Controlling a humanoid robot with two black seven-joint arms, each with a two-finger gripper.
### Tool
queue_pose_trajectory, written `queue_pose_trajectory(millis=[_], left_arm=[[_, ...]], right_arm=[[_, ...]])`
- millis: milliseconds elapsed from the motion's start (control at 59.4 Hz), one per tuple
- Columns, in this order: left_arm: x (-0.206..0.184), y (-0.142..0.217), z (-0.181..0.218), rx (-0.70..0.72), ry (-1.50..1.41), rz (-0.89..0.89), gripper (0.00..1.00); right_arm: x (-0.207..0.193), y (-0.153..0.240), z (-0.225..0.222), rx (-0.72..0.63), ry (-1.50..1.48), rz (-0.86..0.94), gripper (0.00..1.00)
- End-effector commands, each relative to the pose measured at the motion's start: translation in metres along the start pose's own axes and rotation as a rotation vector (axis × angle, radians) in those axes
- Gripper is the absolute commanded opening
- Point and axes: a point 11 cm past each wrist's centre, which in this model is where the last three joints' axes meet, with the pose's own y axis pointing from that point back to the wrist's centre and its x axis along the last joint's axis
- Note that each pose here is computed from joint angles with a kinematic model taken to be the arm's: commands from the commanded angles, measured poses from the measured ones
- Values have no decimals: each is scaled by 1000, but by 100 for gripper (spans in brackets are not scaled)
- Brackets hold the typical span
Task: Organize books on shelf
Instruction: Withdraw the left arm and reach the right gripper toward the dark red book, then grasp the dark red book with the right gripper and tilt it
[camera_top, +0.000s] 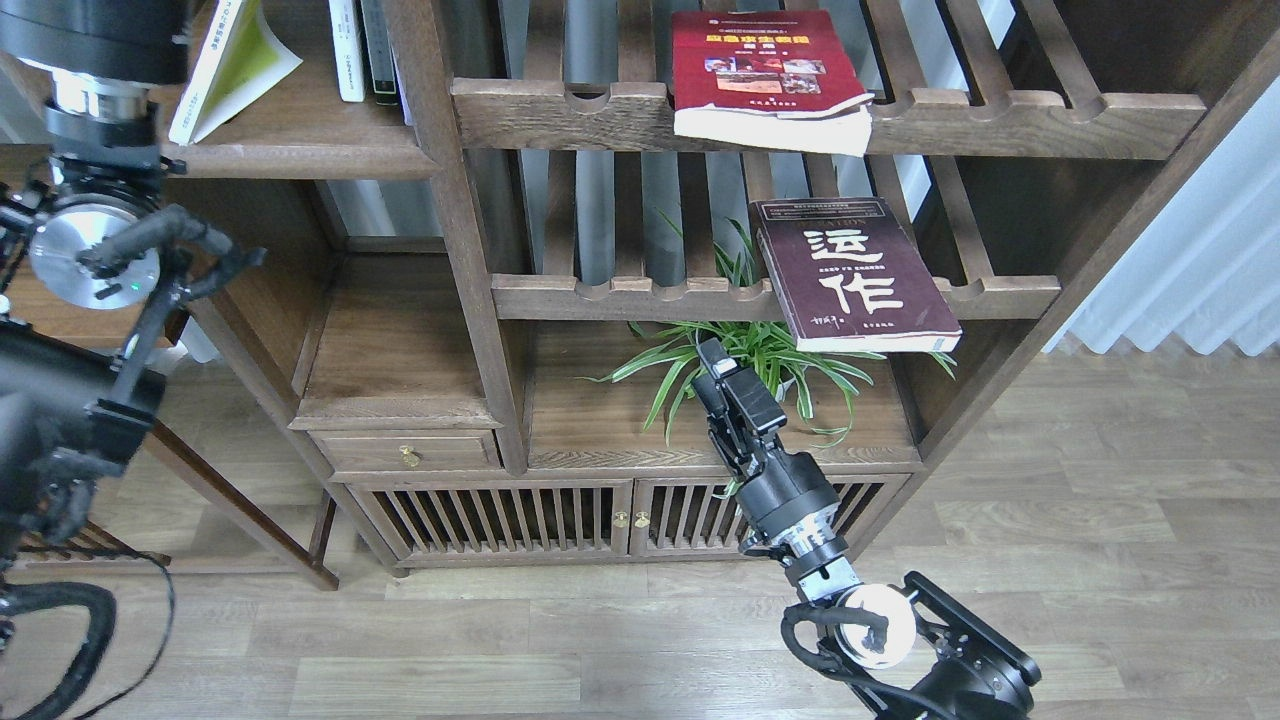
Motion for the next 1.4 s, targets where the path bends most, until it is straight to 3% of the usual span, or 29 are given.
queue_pose_trajectory(millis=[0, 371, 741, 1078, 1382], left_arm=[[3, 20, -36, 91, 65, 41, 98], [-18, 48, -117, 218, 243, 72, 98], [-15, 68, -131, 274, 258, 104, 98], [-12, 109, -159, 440, 306, 169, 98], [-14, 106, -158, 438, 304, 161, 97]], right_arm=[[-3, -4, -8, 24, 3, -9, 78], [-14, -15, -27, 72, 12, -45, 83], [-11, -11, -36, 110, -1, -35, 94], [-10, -9, -56, 184, -21, -30, 94], [19, 1, -73, 242, -16, 161, 98]])
